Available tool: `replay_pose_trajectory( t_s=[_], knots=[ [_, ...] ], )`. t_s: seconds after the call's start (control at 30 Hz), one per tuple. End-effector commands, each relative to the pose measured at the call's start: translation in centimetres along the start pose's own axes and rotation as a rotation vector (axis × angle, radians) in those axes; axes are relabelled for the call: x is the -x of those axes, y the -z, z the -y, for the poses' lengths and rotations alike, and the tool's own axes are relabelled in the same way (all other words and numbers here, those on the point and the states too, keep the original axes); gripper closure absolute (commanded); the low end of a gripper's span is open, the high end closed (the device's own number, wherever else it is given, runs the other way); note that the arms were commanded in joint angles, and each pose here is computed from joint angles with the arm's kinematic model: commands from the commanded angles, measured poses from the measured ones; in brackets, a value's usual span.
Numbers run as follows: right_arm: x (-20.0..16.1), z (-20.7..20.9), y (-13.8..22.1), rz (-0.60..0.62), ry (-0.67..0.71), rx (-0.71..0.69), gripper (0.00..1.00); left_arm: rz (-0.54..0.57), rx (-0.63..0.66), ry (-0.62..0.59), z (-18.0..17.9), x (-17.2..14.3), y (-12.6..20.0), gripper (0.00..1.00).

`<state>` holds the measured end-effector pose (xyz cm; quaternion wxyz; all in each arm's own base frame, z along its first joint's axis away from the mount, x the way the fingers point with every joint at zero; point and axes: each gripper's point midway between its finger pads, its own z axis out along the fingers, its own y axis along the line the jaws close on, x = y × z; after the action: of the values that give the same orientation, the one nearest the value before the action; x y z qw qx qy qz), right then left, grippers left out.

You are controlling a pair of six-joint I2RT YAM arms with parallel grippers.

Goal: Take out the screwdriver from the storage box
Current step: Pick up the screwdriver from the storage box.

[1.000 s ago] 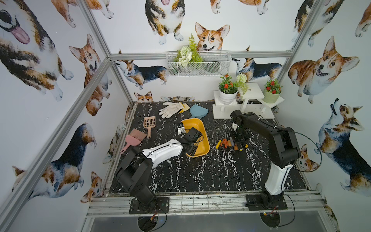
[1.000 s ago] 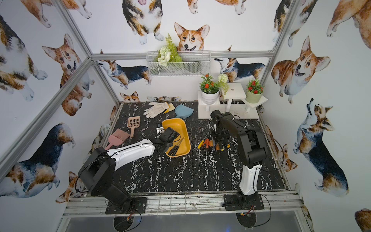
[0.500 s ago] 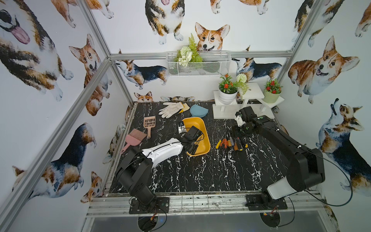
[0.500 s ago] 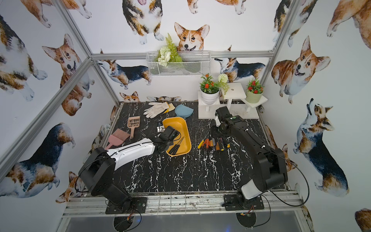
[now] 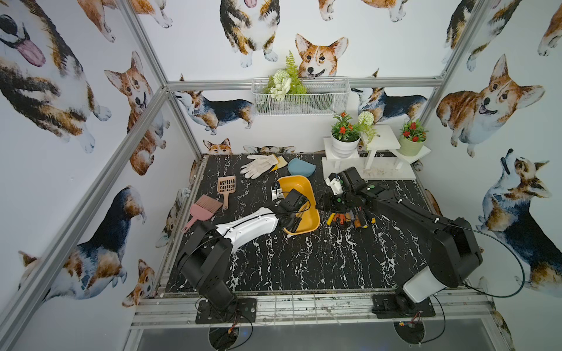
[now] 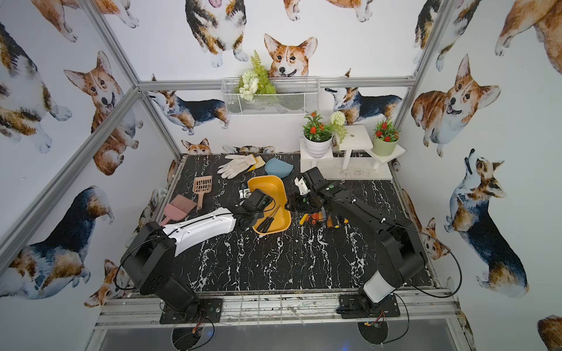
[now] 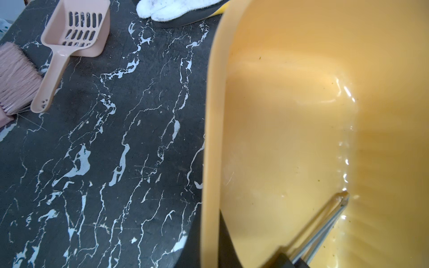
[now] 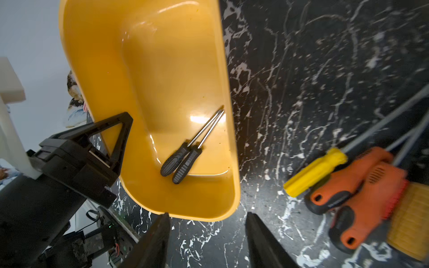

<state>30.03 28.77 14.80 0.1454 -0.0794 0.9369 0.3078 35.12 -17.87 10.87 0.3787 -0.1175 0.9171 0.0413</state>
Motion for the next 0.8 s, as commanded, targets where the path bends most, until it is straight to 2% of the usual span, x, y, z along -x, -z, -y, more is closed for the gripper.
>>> replay_pose_trajectory(
  t_s=[0.0, 0.33, 0.57, 0.77],
  knots=[
    [0.5, -2.1, -1.1, 0.007, -0.037, 0.047, 0.41, 0.012, -0.005, 0.016, 0.0, 0.3, 0.2, 1.00],
    [-1.4, -2.3, -6.0, -0.077, -0.124, -0.004, 0.39, 0.019, -0.008, 0.024, 0.0, 0.4, 0.4, 1.00],
    [-1.4, -1.9, -8.9, -0.078, -0.213, 0.014, 0.39, 0.031, -0.010, 0.028, -0.1, 0.8, 0.6, 1.00],
    [-1.3, -1.9, -10.6, -0.079, -0.228, -0.001, 0.40, 0.027, -0.018, 0.043, -0.2, 0.7, 0.8, 1.00]
  ],
)
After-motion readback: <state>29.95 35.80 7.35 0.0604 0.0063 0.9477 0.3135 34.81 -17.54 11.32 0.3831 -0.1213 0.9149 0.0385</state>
